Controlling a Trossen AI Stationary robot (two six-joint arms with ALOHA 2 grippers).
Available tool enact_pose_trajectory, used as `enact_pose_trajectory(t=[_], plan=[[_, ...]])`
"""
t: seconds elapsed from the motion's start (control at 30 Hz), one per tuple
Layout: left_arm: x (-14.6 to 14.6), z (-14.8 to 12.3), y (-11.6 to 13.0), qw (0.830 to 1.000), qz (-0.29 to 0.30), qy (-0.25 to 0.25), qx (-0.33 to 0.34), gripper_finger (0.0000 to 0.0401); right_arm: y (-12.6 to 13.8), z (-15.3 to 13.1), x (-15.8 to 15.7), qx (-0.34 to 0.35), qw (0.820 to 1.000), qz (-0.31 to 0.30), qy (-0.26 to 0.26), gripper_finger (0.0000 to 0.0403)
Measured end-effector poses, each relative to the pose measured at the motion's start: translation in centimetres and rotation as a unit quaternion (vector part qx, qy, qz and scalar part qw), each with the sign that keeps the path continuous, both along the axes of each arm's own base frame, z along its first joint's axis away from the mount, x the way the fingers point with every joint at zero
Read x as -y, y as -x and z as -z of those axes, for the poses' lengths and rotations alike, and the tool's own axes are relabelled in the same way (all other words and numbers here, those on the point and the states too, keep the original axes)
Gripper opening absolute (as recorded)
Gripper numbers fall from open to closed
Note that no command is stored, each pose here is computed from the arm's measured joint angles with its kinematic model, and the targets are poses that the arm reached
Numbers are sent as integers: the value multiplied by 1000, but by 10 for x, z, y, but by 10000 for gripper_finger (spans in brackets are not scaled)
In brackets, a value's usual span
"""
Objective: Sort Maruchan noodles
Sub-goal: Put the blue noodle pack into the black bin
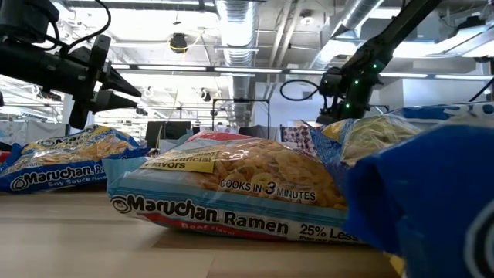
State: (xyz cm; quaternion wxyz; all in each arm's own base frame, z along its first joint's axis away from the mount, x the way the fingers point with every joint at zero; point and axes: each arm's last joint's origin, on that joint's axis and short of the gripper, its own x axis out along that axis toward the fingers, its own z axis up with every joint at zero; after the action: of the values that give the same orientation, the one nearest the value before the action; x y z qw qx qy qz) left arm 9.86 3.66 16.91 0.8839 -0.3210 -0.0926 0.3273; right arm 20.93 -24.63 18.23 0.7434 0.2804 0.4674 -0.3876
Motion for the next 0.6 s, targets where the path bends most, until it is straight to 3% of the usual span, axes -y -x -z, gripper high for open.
enact_pose_trajectory(t=[0.13, 0.33, 0.6], plan=[[0, 0, 0, 1000, 0, 0, 0, 100, 2, 2, 2, -31, 999, 9, 20, 126], [0, 0, 0, 1000, -10, -4, -3, 100, -3, 1, 8, -14, 999, 6, 50, 125], [-1, 0, 1, 999, -20, -20, -17, 100, -14, 29, 6, -43, 999, -12, -9, 125]])
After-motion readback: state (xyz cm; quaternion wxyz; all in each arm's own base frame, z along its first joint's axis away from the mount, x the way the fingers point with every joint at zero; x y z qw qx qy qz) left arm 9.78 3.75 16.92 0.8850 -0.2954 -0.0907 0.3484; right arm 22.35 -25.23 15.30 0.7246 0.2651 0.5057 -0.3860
